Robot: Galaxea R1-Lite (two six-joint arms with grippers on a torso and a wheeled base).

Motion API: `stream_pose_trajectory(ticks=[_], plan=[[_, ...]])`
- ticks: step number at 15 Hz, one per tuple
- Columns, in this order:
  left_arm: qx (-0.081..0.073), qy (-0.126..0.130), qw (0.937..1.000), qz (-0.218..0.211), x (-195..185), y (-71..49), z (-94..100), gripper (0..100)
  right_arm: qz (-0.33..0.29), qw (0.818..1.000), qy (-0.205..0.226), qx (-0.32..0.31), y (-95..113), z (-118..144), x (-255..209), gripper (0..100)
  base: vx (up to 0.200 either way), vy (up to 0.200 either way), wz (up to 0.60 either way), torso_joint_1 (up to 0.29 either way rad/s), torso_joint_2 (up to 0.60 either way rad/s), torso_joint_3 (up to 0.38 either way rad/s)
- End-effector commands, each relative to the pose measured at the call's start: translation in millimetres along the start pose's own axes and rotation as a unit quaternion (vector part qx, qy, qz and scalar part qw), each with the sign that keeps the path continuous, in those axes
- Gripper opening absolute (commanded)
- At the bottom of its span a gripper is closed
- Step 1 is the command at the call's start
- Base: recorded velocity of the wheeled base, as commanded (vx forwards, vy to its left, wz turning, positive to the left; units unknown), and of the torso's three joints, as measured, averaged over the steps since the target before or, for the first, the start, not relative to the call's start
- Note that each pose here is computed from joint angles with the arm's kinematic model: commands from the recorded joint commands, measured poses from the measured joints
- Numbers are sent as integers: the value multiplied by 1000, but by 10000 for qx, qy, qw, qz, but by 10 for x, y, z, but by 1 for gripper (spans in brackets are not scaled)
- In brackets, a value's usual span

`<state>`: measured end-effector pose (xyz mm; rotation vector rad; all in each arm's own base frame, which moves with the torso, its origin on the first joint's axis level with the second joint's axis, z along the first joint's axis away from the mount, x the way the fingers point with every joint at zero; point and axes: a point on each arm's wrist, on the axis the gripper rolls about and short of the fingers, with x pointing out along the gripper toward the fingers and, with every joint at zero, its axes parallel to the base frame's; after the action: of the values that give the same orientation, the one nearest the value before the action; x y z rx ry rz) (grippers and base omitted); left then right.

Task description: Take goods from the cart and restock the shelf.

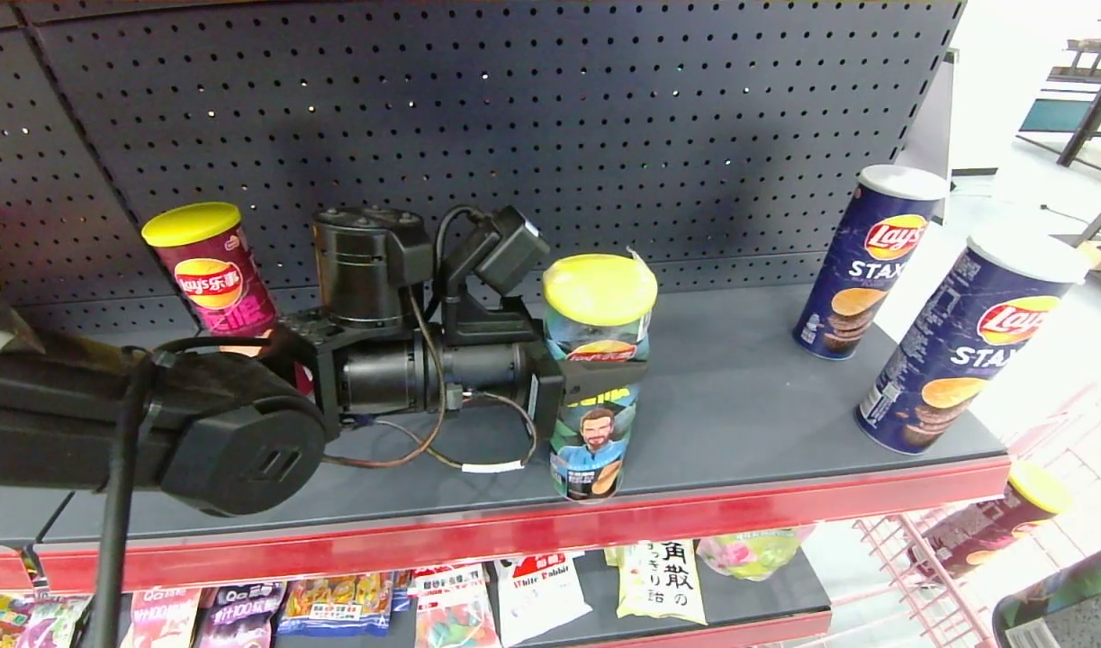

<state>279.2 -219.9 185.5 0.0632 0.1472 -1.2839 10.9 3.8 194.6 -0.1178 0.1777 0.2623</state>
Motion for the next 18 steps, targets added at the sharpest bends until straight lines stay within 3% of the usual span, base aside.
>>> stream_pose_trajectory(ticks=[1, 6, 10, 13, 18], plan=[[15, 39, 10000, -19, 9, 10, -27, 100, 12, 10000, 23, 0, -1, 5, 11, 0, 0, 0, 0, 0, 0, 0], [32, 58, 9999, 102, -44, -3, -73, 100, 383, 9992, 105, -16, -17, 208, 133, 0, 0, 0, 0, 0, 0, 0], [7, 82, 9975, 697, -212, 0, -140, 100, 945, 9951, 281, -39, -41, 584, 447, 0, 0, 0, 0, 0, 0, 0], [-23, 86, 9962, 871, -520, -122, -119, 100, 1659, 9850, 425, -218, 69, 870, 782, 0, 0, 0, 0, 0, 0, 0], [-63, 146, 9947, 1018, -773, -317, -135, 100, 2045, 9771, 481, -333, 234, 1152, 1282, 0, 0, 0, 0, 0, 0, 0]])
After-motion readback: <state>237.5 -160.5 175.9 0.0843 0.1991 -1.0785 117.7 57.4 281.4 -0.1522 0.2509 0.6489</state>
